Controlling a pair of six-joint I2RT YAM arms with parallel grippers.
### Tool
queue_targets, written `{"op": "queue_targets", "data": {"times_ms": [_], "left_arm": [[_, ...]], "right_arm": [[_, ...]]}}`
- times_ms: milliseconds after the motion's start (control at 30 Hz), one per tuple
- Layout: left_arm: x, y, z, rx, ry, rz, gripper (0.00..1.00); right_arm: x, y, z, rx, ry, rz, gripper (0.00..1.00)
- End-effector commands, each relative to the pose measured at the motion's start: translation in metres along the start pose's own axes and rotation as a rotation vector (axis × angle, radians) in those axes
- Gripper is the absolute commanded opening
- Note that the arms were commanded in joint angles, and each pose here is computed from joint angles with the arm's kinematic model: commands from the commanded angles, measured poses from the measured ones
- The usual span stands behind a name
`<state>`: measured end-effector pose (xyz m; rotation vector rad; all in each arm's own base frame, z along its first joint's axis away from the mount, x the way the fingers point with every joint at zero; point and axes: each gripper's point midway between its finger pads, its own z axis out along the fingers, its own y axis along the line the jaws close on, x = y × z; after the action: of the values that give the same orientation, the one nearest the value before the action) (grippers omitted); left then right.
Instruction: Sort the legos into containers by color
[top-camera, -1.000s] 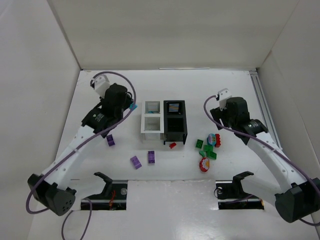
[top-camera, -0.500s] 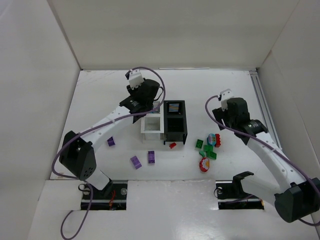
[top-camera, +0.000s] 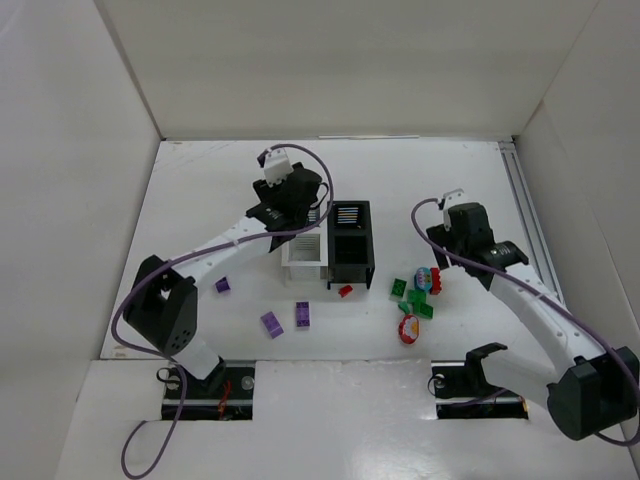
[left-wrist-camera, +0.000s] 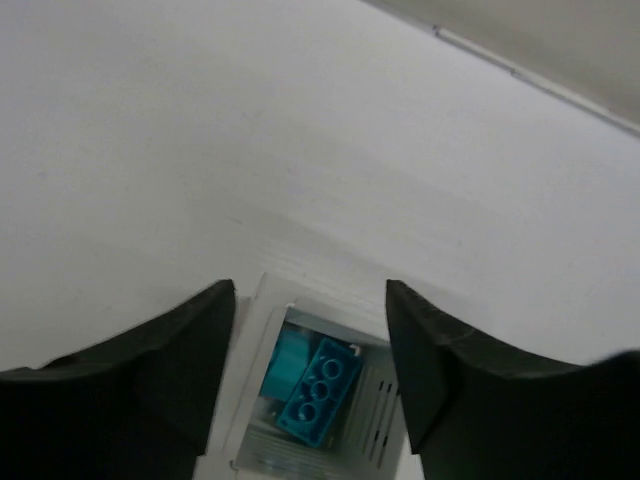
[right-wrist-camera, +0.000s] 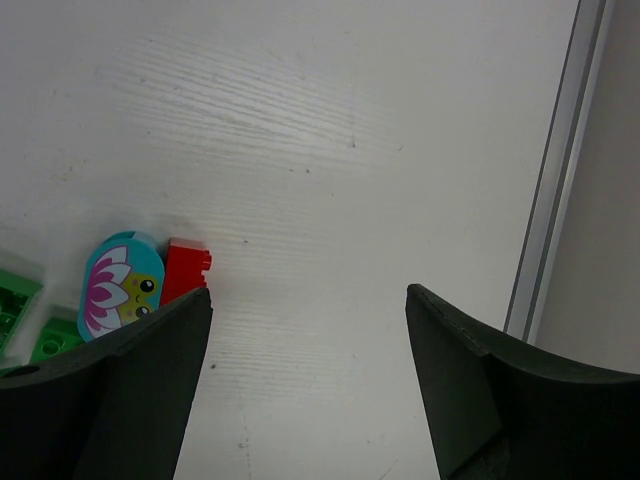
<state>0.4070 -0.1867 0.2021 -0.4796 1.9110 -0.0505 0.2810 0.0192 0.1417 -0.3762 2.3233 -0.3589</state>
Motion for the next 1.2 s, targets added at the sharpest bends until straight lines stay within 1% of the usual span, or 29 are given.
{"op": "queue_targets", "data": {"times_ms": [0,33,67,133,167,200,233,267,300,333,400,433,500,533,567,633,700,733,800,833,933,1067,1133,1167], "left_arm": [[-0.013,0.000,-0.017,0.046,-0.022,-0.048,0.63],[-0.021,-0.001,-0.021,0.059,-0.036,-0.067,0.68],[-0.027,0.000,-0.030,0.084,-0.038,-0.072,0.82],[-0.037,-0.004,-0.039,0.138,-0.049,-0.059,0.93],[-0.036,-0.007,-0.046,0.166,-0.041,-0.048,0.99],[-0.044,-0.012,-0.057,0.231,-0.043,-0.060,1.00],[-0.044,-0.019,-0.066,0.281,-0.039,-0.042,1.00],[-0.043,-0.025,-0.075,0.333,-0.035,0.003,1.00],[-0.036,-0.034,-0.084,0.421,-0.004,0.027,1.00],[-0.041,-0.038,-0.099,0.483,-0.009,0.037,1.00],[-0.028,-0.036,-0.109,0.532,0.020,0.063,1.00],[-0.030,-0.037,-0.118,0.580,0.018,0.065,1.00],[-0.025,-0.035,-0.124,0.603,0.021,0.066,1.00],[-0.017,-0.032,-0.124,0.610,0.033,0.073,1.00],[-0.017,-0.030,-0.125,0.610,0.032,0.072,1.00],[-0.016,-0.031,-0.126,0.618,0.037,0.073,1.00],[-0.012,-0.026,-0.126,0.611,0.048,0.082,1.00],[-0.012,-0.026,-0.127,0.611,0.048,0.082,1.00],[-0.007,-0.024,-0.125,0.606,0.055,0.088,1.00],[-0.007,-0.024,-0.125,0.606,0.055,0.088,1.00],[0.003,-0.025,-0.120,0.604,0.075,0.101,1.00],[0.008,-0.025,-0.118,0.587,0.102,0.112,1.00],[0.008,-0.025,-0.118,0.587,0.102,0.112,1.00],[0.008,-0.025,-0.118,0.587,0.102,0.112,1.00]], "right_arm": [[0.011,-0.007,0.002,0.048,0.038,0.069,0.83],[0.017,-0.010,0.004,0.058,0.053,0.094,0.82],[0.017,-0.008,0.005,0.039,0.054,0.102,0.82],[0.031,-0.006,0.011,0.024,0.097,0.125,0.78],[0.030,-0.005,0.014,0.013,0.093,0.135,0.73],[0.032,0.002,0.017,-0.027,0.093,0.143,0.71],[0.026,0.004,0.021,-0.050,0.072,0.158,0.68],[0.029,0.012,0.025,-0.090,0.075,0.119,0.63],[0.027,0.023,0.024,-0.157,0.063,0.106,0.63],[0.029,0.028,0.027,-0.185,0.074,0.090,0.63],[0.048,0.036,0.025,-0.228,0.139,0.054,0.65],[0.056,0.043,0.024,-0.266,0.159,0.040,0.66],[0.078,0.052,0.019,-0.304,0.211,0.033,0.68],[0.078,0.065,0.014,-0.372,0.194,0.035,0.68],[0.082,0.071,0.013,-0.392,0.204,0.055,0.69],[0.088,0.081,0.005,-0.408,0.221,0.086,0.69],[0.096,0.081,0.005,-0.381,0.248,0.086,0.69],[0.105,0.083,0.005,-0.384,0.271,0.083,0.63],[0.106,0.086,0.007,-0.391,0.268,0.095,0.63],[0.097,0.085,0.011,-0.387,0.226,0.102,0.63],[0.090,0.093,0.018,-0.413,0.196,0.092,0.64],[0.086,0.093,0.034,-0.397,0.198,0.070,0.64],[0.082,0.097,0.040,-0.413,0.180,0.063,0.63],[0.084,0.098,0.041,-0.415,0.194,0.061,0.61]]}}
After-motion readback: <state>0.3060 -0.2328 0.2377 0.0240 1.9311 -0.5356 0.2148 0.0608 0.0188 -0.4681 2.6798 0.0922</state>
